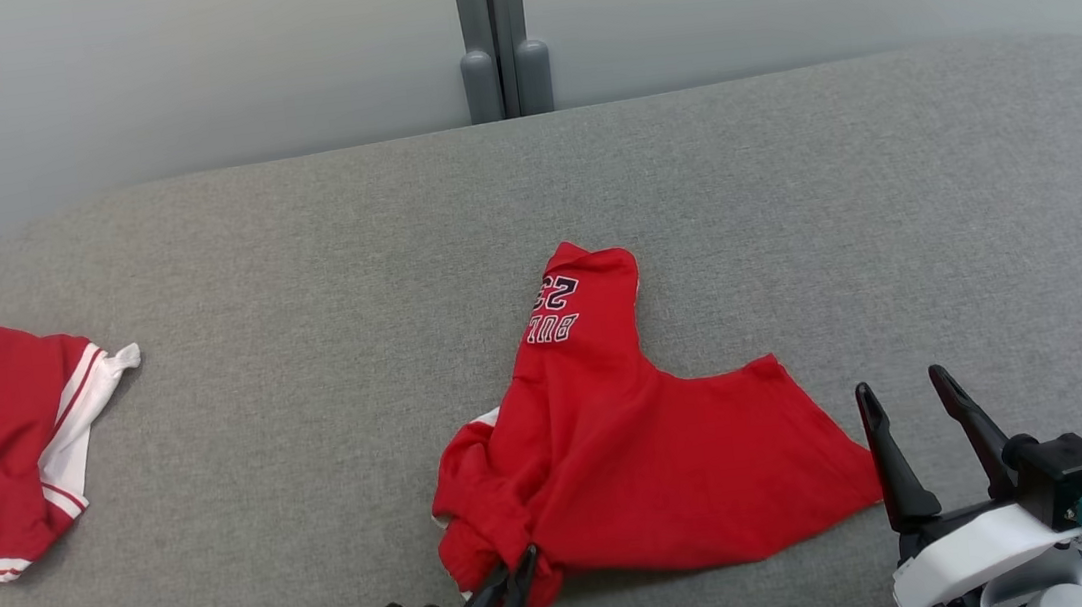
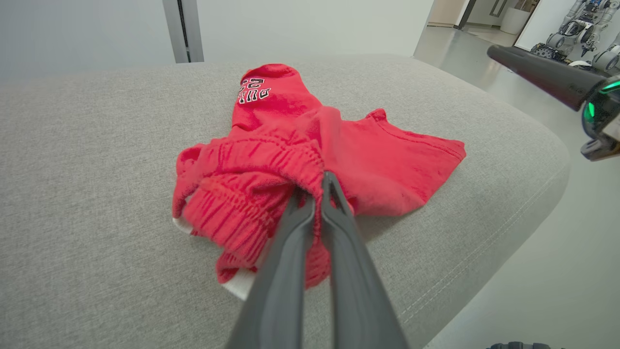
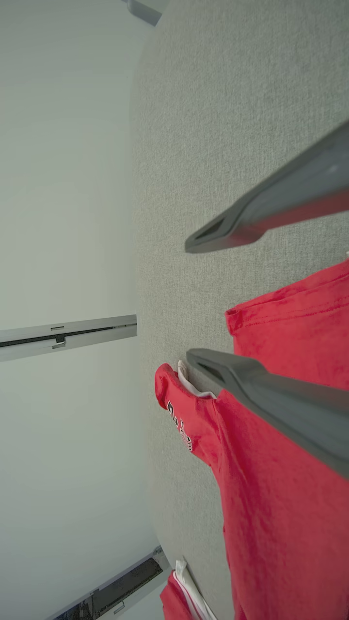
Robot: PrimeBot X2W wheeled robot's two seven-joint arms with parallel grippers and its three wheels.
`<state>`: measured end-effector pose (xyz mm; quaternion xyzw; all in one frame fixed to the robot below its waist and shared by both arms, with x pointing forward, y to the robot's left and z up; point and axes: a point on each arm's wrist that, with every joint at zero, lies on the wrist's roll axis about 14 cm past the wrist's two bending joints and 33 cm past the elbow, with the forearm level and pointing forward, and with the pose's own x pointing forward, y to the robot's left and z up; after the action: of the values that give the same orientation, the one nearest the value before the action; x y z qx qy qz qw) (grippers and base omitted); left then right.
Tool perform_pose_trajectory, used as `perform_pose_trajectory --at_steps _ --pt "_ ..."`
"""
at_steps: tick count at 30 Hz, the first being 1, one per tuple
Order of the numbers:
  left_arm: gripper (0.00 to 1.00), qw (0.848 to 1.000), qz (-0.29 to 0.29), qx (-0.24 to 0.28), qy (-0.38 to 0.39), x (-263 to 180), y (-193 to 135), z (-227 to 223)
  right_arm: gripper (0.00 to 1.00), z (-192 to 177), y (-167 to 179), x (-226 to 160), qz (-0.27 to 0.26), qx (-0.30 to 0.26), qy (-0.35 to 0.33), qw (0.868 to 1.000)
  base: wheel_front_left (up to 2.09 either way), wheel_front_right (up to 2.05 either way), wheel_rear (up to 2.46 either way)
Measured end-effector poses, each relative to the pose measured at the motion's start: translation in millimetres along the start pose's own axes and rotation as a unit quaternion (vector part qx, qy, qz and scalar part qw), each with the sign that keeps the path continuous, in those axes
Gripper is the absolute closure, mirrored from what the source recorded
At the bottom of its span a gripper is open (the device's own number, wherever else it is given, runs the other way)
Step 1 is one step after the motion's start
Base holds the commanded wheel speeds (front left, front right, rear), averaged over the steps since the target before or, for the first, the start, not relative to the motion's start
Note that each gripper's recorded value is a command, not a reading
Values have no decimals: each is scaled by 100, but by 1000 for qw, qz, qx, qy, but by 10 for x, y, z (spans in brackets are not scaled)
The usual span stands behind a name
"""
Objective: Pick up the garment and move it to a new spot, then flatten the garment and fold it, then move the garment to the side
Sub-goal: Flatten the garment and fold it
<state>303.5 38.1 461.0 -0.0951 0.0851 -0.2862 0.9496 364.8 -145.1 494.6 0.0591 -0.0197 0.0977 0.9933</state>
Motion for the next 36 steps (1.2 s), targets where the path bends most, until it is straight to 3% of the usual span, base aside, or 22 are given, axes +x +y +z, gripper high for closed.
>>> perform_pose_trajectory --at_steps 13,18,27,28,29,30,36 --pt "100 996 14 84 -38 646 635 482 0 -81 -294 26 -35 -13 15 999 0 0 0" --pt "100 995 15 102 -17 968 868 442 0 -141 -413 75 -51 -15 24 998 0 0 0" --pt "100 995 23 90 48 1348 1137 111 0 -276 -595 56 -81 -14 45 996 0 0 0" --pt "94 994 26 89 55 1365 1166 72 0 -291 -606 55 -84 -14 47 995 0 0 0" --pt "68 994 29 85 56 1382 1189 62 0 -306 -615 50 -85 -14 50 995 0 0 0" --pt "0 995 31 83 52 1405 1206 87 0 -321 -621 47 -87 -14 52 995 0 0 0" --pt "0 996 35 77 10 1394 1181 337 0 -342 -563 81 -79 -10 53 995 0 0 0"
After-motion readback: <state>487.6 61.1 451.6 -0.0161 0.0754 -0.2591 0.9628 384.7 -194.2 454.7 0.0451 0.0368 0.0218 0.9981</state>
